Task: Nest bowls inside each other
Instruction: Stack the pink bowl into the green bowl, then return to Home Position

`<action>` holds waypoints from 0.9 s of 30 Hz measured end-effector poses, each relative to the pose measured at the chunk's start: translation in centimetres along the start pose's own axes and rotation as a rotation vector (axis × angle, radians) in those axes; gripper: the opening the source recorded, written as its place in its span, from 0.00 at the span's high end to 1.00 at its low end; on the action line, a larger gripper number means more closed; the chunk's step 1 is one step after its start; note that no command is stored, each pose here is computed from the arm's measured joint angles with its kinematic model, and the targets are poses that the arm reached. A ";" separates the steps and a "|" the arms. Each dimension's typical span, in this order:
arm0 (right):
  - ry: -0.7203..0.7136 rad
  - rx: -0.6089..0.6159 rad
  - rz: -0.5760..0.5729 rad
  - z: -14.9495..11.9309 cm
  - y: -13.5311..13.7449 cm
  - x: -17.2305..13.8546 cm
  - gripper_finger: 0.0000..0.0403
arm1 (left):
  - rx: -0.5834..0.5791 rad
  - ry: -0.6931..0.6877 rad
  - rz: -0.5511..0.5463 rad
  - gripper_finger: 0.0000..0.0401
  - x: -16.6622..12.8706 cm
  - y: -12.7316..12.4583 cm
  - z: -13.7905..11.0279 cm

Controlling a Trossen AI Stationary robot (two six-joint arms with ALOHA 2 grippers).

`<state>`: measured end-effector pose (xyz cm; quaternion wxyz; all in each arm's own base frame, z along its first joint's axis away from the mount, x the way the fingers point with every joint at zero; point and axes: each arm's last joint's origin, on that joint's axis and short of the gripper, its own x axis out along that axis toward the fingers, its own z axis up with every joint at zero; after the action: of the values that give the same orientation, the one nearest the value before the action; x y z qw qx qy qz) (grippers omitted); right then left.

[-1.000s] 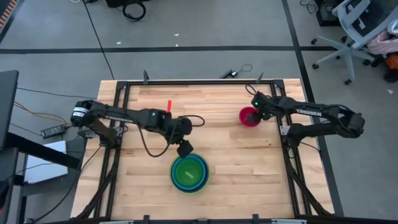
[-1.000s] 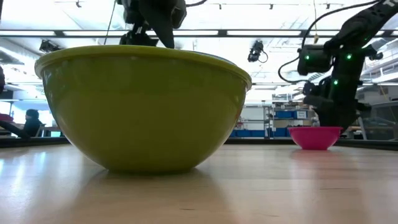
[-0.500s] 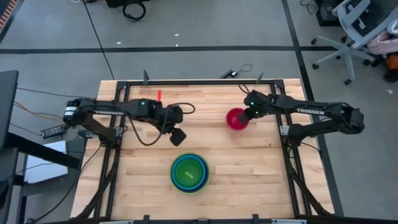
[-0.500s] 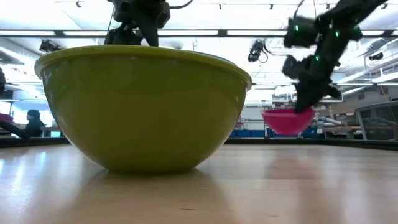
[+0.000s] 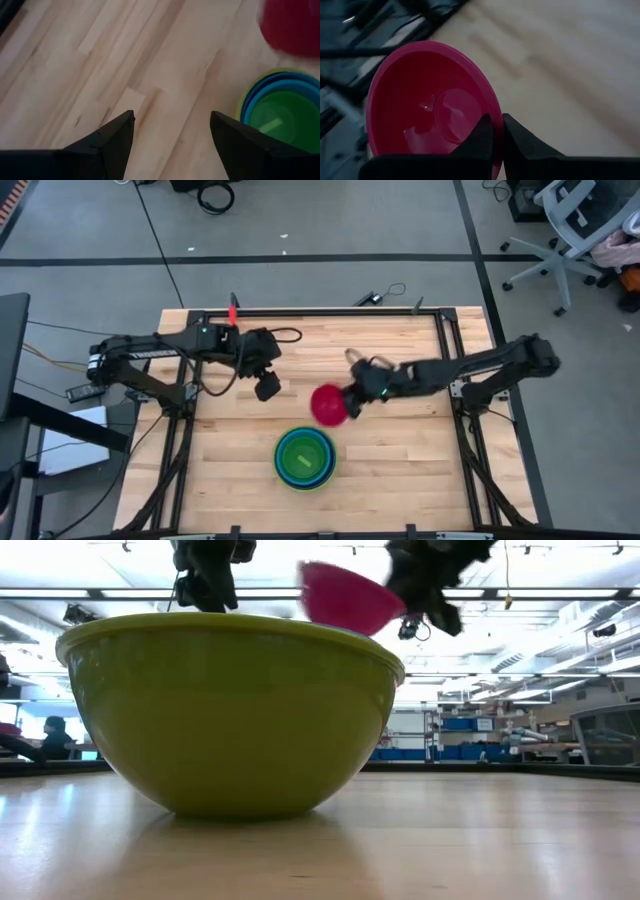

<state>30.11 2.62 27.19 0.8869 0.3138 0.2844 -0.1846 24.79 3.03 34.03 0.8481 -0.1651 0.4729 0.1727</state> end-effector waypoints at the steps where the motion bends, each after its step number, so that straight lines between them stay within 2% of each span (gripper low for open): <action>1: 0.008 -0.012 0.030 -0.4 0.9 0.8 0.95 | 0.008 -0.003 0.001 0.35 0.0 0.1 0.0; 7: 0.090 -0.063 0.113 -3.3 5.4 5.1 0.95 | 0.106 0.007 -0.002 0.35 -0.1 -0.1 -0.2; 13: 0.178 -0.064 0.073 -5.4 7.8 7.7 0.93 | 0.174 0.005 -0.011 0.35 -0.1 -0.4 -0.2; 16: 0.206 -0.030 0.046 -6.2 8.0 9.0 0.84 | 0.179 0.006 -0.011 0.35 -0.1 -0.4 -0.3; 21: 0.227 0.004 0.050 -6.5 8.3 9.8 0.63 | 0.181 0.015 -0.017 0.35 -0.1 -0.8 -0.5; 24: 0.224 0.047 0.026 -6.1 8.3 9.2 0.51 | 0.198 0.020 -0.027 0.35 -0.2 -1.3 -0.7; 27: 0.149 0.091 -0.085 -5.1 7.8 7.2 0.44 | 0.203 -0.007 -0.042 0.35 -0.2 -1.6 -0.5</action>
<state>37.63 10.68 22.95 0.8395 0.3542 0.3541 -0.2107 25.02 1.34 34.10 0.8655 -0.0876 0.4815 0.1065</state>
